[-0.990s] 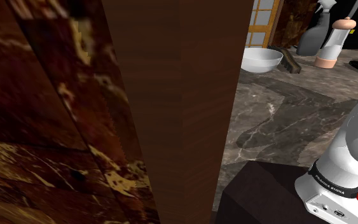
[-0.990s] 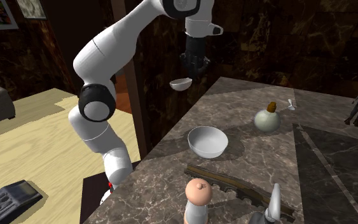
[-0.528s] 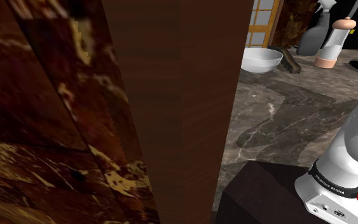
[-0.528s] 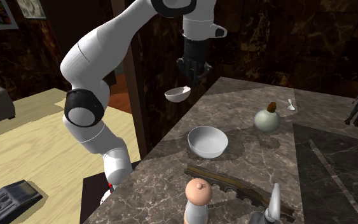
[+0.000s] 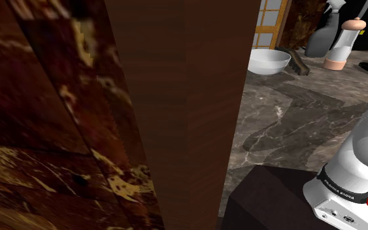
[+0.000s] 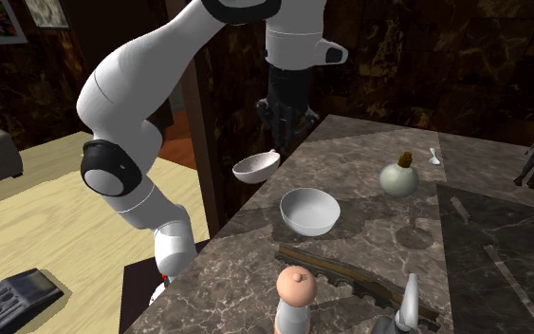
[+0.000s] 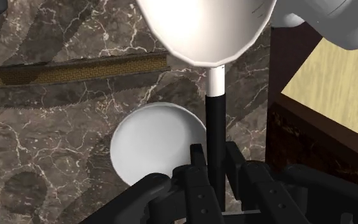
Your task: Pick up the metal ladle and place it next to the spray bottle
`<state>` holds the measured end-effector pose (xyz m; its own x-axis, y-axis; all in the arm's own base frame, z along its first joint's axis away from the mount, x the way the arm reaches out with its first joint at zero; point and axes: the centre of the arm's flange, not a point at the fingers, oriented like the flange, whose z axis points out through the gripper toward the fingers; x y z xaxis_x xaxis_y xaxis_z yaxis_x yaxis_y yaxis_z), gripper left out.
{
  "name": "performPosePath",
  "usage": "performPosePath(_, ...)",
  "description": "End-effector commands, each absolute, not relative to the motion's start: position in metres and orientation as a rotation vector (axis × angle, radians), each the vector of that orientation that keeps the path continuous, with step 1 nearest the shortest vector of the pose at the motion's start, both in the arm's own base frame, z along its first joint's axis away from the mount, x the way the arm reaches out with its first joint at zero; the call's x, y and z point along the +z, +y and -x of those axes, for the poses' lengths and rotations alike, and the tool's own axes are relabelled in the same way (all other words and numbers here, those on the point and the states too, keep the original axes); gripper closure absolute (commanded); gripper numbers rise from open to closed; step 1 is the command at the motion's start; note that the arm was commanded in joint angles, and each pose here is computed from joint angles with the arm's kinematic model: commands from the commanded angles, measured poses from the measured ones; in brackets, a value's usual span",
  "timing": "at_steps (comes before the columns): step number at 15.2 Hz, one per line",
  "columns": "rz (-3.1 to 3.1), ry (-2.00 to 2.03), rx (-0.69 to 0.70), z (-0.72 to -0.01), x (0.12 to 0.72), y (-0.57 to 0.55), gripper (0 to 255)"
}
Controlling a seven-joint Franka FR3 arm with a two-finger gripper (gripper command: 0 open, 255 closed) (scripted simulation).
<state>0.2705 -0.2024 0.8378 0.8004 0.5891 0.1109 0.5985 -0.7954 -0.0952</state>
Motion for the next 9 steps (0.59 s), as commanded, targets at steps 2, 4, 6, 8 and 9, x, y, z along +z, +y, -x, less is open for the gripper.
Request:
performPosePath(2,2.860,-0.950,-0.113,-0.250,0.837,-0.236,255)
performPosePath(4,2.860,-0.950,-0.113,-0.237,0.837,-0.259,255)
performPosePath(6,2.860,-0.950,-0.113,-0.223,0.837,-0.282,255)
performPosePath(8,2.860,-0.950,-0.113,-0.210,0.837,-0.305,255)
performPosePath(9,2.860,-0.950,-0.113,-0.204,0.837,-0.314,255)
